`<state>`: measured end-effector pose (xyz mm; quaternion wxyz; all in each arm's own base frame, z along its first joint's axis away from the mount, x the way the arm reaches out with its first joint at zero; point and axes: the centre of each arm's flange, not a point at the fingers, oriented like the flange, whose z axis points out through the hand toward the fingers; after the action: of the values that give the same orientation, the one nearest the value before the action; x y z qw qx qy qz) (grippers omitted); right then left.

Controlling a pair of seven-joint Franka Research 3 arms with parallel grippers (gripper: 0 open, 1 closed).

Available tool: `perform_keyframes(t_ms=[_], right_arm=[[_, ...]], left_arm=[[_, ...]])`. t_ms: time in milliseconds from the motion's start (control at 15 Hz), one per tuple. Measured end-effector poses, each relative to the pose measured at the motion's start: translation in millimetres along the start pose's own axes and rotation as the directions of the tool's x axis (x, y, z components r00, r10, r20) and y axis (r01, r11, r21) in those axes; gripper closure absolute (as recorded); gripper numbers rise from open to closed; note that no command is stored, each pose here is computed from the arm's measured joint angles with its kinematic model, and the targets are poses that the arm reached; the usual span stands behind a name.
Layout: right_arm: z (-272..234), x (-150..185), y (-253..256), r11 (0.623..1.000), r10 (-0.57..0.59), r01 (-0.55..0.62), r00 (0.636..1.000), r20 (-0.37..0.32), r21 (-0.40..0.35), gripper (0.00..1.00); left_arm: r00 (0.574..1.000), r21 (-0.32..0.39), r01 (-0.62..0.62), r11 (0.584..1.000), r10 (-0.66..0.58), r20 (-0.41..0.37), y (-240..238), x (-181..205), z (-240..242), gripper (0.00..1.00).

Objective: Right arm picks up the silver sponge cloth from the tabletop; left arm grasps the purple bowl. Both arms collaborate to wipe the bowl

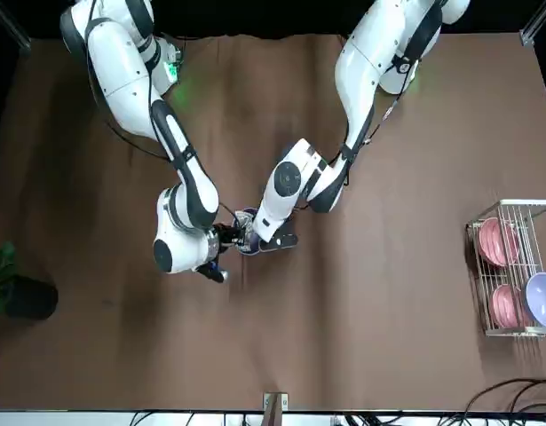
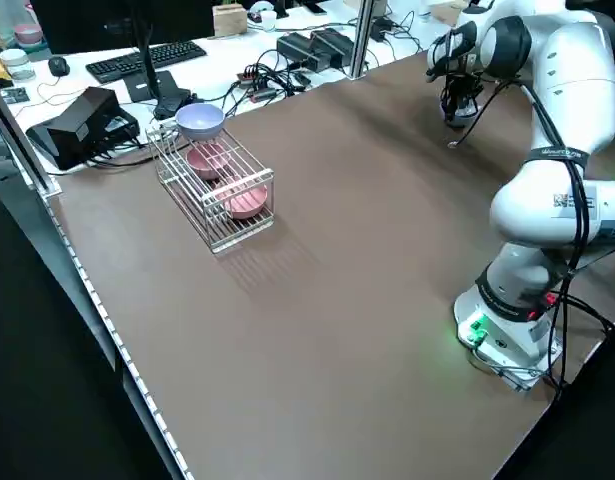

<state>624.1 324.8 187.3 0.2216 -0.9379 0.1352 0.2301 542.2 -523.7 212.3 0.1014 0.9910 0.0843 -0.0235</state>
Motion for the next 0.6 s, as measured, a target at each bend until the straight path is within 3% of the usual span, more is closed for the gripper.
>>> perform_keyframes(t_ms=[600], right_arm=[[-0.9, 0.2, -1.1, 1.000, -0.003, 0.003, 1.000, 0.009, -0.004, 0.97]], left_arm=[[1.000, -0.002, 0.002, 1.000, -0.002, -0.004, -0.1, 1.5, 0.1, 0.95]])
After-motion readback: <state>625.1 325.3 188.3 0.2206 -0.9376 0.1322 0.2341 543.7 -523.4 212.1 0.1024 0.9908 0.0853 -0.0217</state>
